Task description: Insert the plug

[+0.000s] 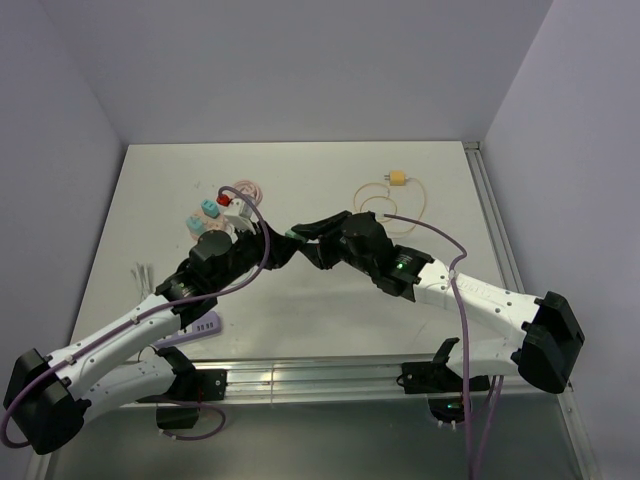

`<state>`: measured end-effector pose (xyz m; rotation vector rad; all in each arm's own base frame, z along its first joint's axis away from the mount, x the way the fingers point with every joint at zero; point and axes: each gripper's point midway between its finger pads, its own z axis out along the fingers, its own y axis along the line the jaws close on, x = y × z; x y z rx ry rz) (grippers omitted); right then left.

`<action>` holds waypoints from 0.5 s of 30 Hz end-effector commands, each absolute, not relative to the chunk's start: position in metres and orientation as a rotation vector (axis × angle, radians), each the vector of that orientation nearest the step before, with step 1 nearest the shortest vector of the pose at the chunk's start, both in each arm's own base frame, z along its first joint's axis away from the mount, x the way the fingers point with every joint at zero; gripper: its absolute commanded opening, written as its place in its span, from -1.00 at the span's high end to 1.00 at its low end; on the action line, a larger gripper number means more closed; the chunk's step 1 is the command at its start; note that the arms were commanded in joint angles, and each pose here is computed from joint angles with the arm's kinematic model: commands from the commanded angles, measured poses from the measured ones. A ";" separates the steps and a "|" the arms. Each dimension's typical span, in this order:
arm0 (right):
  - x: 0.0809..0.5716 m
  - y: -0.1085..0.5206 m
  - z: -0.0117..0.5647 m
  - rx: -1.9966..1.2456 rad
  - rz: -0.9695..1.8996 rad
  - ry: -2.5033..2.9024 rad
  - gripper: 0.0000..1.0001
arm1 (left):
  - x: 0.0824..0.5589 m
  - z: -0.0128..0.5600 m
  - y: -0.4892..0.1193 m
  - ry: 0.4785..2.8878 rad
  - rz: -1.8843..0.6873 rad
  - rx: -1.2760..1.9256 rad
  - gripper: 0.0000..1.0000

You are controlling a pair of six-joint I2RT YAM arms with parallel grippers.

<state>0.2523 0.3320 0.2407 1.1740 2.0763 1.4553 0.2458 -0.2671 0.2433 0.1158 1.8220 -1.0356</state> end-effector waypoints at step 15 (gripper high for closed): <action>0.251 0.338 0.273 1.147 1.558 2.013 1.00 | 0.254 0.274 -0.271 1.742 -1.061 0.095 0.18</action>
